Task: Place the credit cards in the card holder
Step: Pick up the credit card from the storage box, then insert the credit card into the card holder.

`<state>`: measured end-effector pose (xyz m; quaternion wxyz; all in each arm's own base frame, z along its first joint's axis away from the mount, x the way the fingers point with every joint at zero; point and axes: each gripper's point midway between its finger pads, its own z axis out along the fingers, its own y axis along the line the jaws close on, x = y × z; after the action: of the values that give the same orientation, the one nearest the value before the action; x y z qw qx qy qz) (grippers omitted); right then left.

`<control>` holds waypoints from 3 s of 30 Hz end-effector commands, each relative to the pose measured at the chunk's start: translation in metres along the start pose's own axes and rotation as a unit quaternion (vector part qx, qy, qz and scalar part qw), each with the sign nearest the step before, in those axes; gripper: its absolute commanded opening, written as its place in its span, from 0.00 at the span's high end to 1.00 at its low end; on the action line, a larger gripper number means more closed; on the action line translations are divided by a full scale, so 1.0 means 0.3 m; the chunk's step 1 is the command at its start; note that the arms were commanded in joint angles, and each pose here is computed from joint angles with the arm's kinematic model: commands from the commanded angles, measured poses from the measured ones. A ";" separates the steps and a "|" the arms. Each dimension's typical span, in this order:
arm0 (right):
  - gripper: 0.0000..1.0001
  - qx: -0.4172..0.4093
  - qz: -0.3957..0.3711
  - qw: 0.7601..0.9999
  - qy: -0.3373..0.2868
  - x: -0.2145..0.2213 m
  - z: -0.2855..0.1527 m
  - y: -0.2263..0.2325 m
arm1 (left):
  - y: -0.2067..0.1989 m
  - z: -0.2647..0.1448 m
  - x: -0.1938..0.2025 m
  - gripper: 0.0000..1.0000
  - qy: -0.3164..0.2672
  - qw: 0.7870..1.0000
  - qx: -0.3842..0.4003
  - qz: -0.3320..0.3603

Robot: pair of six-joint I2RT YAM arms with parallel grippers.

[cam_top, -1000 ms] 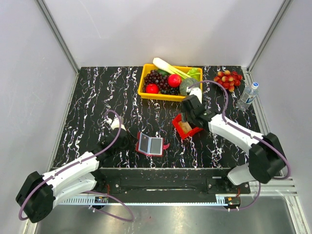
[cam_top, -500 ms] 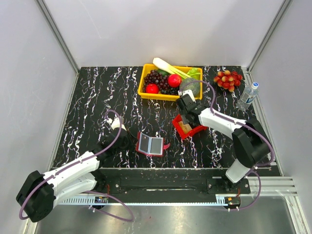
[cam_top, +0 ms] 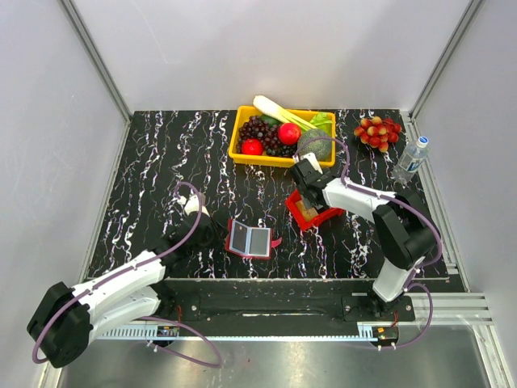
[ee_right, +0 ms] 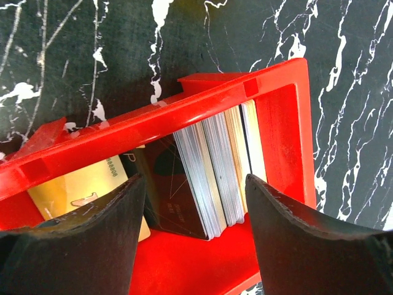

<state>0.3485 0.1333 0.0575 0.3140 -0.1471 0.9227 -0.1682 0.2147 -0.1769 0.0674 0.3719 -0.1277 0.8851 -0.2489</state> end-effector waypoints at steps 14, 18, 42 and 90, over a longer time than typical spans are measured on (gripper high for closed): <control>0.39 0.057 0.010 0.998 -0.029 -0.075 -0.006 -0.072 | -0.056 0.006 -0.030 1.00 -0.009 1.000 0.029 -0.001; 0.45 0.053 0.012 0.998 -0.030 -0.079 -0.006 -0.070 | -0.055 0.006 -0.029 1.00 -0.009 1.000 0.029 0.000; 0.99 0.007 0.033 0.998 -0.058 -0.125 -0.068 -0.063 | -0.052 0.014 -0.026 1.00 -0.005 1.000 0.026 0.001; 1.00 -0.350 0.305 0.877 -0.124 -0.248 -0.478 0.201 | -0.052 0.015 -0.044 1.00 -0.007 1.000 0.018 0.006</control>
<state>0.3202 0.1931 0.1653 0.4085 -0.0386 0.9043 0.1180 0.2148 -0.1782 0.0578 0.3593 -0.1149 0.8943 -0.2407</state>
